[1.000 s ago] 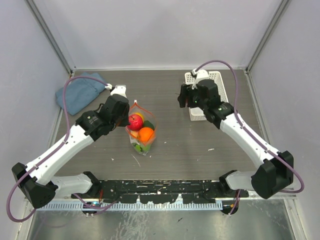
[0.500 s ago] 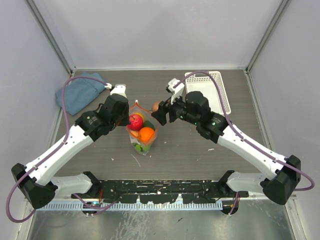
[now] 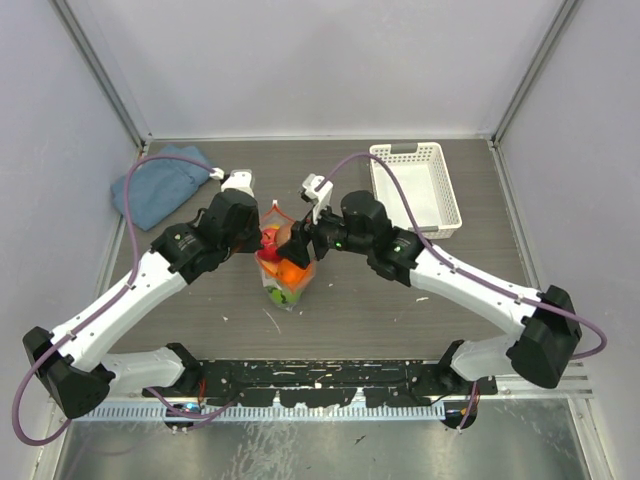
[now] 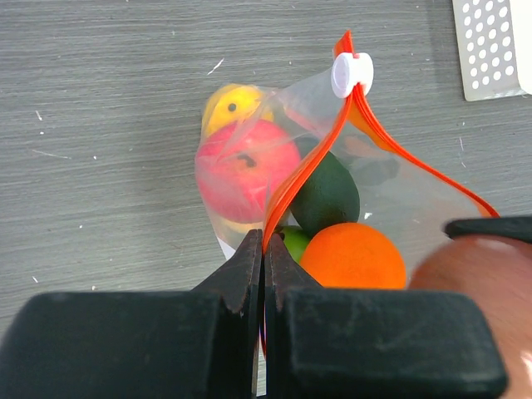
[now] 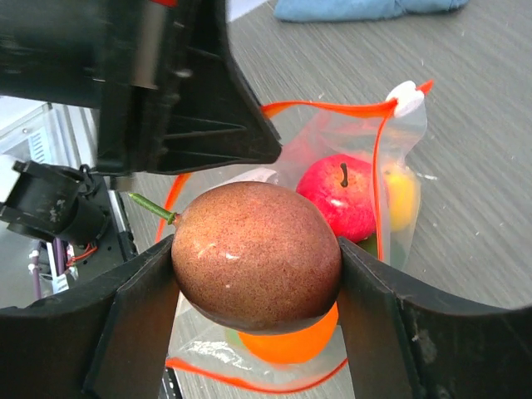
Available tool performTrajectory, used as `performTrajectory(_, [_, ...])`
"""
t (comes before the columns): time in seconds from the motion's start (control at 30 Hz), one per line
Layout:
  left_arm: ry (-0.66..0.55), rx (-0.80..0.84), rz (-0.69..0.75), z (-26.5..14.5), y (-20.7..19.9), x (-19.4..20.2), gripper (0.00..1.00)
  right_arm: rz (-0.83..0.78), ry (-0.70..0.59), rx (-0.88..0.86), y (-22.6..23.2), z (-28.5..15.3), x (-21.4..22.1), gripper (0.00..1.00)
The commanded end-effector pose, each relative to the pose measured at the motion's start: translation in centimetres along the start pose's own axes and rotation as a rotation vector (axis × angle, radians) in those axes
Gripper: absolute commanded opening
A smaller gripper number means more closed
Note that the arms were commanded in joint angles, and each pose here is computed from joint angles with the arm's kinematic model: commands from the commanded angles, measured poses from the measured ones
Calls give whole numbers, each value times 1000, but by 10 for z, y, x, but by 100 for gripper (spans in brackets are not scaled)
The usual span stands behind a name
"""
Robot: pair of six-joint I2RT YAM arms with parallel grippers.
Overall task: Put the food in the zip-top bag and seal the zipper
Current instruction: Place the fake fruit in the zipper food storage bag.
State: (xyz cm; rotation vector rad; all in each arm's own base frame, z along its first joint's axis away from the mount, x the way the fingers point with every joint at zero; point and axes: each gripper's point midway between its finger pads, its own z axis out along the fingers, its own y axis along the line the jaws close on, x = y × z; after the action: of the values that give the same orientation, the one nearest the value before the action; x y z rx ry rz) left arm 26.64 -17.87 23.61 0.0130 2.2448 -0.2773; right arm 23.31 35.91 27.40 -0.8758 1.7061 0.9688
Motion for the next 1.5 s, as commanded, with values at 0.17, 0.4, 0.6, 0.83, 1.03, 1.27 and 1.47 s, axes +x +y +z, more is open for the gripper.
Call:
performTrajectory(0.17, [-63,69,-55,-10,-12,-17,0,95,17,49,-11,30,8,53])
performTrajectory(0.4, [-68,69,-56,-12,-11,-17,0,142,60,126,-22,40,21,73])
performTrajectory(0.6, [-64,60,-53,-11,-9,-15,0,145,40,102,-15,35,11,82])
performTrajectory(0.83, [-63,57,-53,-10,-9,-15,0,132,18,86,-5,17,-6,86])
performTrajectory(1.03, [-66,56,-59,-11,-8,-15,0,122,7,173,-12,-13,-15,86])
performTrajectory(1.27, [-74,51,-73,-11,-7,-17,0,233,57,414,-39,-48,-2,85])
performTrajectory(1.47, [-102,58,-97,-12,-8,-20,0,345,104,420,-36,-44,22,79])
